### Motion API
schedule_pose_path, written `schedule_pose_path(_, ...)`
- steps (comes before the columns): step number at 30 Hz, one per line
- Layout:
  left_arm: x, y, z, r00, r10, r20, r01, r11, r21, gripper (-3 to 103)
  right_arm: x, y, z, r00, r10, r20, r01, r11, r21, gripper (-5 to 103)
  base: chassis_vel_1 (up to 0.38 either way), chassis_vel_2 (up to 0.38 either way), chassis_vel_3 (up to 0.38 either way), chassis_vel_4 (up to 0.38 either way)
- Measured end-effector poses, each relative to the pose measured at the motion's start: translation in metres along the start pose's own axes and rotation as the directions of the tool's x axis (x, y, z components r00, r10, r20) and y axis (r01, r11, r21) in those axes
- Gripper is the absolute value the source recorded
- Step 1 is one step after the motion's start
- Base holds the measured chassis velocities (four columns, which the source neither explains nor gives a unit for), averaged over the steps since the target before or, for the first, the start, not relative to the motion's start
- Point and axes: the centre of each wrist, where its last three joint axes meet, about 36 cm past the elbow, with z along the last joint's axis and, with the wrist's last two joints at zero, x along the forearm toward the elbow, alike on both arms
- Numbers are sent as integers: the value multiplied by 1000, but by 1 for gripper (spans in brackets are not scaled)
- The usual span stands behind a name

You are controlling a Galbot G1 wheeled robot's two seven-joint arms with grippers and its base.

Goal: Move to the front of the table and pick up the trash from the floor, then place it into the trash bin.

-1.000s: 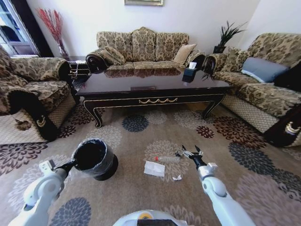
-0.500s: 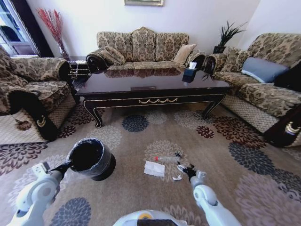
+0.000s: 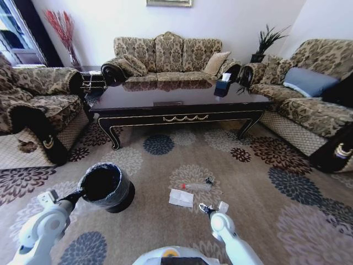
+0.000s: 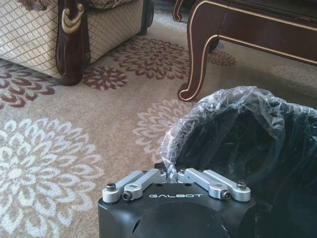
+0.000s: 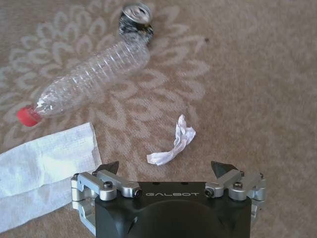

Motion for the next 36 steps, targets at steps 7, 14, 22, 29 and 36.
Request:
schedule_pose_path(7, 1, 1, -1, 1000, -4, 1, 4, 1000, -10, 4, -19, 6, -8, 1000, -2, -6, 2, 996, -91, 100, 0, 0, 0, 0)
schedule_pose_path(14, 5, 3, -1, 1000, -10, 4, 10, 1000, -15, 4, -39, 8, -21, 1000, 20, 9, -19, 993, -113, 101, 0, 0, 0, 0)
schedule_pose_path(22, 7, 1, 2, 1000, -10, 1, 10, 1000, -19, 4, -46, 5, -25, 999, 32, -12, -33, 994, -108, 78, 0, 0, 0, 0)
schedule_pose_path(29, 6, -1, 1, 1000, -4, 5, 5, 1000, -21, 4, -52, 4, -17, 999, 44, -19, -45, 996, -78, 57, 0, 0, 0, 0)
schedule_pose_path(36, 6, -2, 3, 1000, -4, 1, 4, 1000, -19, 4, -55, -2, -9, 999, 54, -5, -54, 998, -39, 65, 0, 0, 0, 0)
